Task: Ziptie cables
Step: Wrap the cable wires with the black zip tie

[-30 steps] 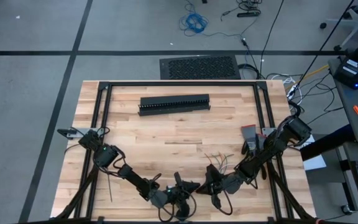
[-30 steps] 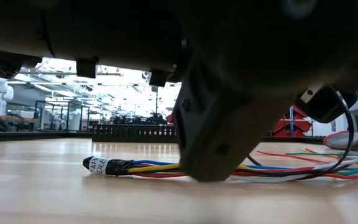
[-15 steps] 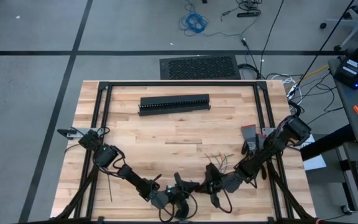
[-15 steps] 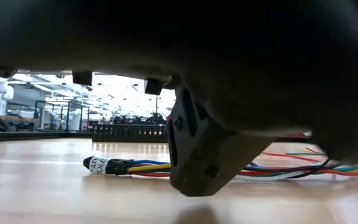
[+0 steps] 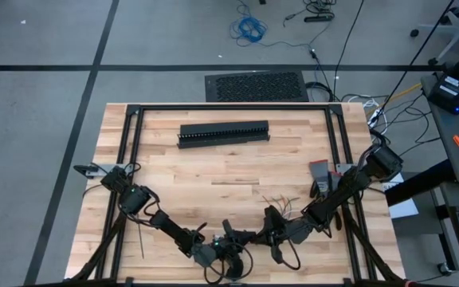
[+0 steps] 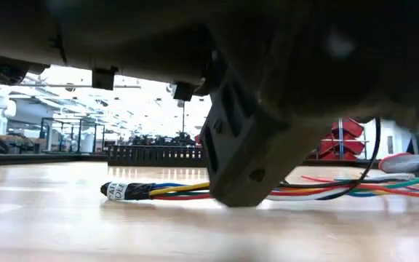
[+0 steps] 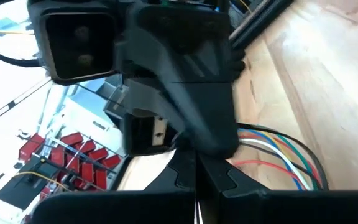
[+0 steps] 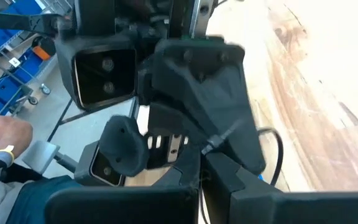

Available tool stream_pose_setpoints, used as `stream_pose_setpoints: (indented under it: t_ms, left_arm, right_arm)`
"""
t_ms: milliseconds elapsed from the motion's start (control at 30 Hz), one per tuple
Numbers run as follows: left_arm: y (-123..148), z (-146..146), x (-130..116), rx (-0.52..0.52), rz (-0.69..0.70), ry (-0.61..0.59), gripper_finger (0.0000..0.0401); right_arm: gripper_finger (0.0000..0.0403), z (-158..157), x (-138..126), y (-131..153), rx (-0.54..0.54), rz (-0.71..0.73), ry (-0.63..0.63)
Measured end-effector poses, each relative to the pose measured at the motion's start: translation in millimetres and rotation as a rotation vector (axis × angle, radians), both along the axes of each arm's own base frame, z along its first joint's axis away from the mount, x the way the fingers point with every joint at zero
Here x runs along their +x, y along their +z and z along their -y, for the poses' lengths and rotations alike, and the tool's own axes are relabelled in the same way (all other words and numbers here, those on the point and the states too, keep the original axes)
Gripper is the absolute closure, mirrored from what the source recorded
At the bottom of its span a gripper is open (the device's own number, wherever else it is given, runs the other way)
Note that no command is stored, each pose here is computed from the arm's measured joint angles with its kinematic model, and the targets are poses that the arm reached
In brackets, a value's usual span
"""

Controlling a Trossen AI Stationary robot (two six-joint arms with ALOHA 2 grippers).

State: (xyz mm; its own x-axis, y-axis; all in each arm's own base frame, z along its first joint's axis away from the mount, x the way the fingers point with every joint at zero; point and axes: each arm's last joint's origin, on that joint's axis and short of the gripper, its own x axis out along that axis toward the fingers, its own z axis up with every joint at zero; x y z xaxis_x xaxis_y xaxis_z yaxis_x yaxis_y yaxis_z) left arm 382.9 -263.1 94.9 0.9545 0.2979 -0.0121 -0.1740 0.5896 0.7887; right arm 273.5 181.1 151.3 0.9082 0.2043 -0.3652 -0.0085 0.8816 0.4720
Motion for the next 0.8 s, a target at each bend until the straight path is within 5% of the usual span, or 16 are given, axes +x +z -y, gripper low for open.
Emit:
stream_pose_setpoints:
  t_ms: [267, 800]
  left_arm:
    - [-2.0, 0.8, 0.0, 0.002, -0.005, -0.026, 0.0401]
    - [-3.6, 0.0, 0.5, -0.014, -0.007, -0.031, 0.0401]
  right_arm:
    - [0.0397, 0.9, 0.2, -1.6, 0.047, -0.054, 0.059]
    - [0.0285, -3.4, -4.9, -5.2, 0.092, -0.133, 0.089]
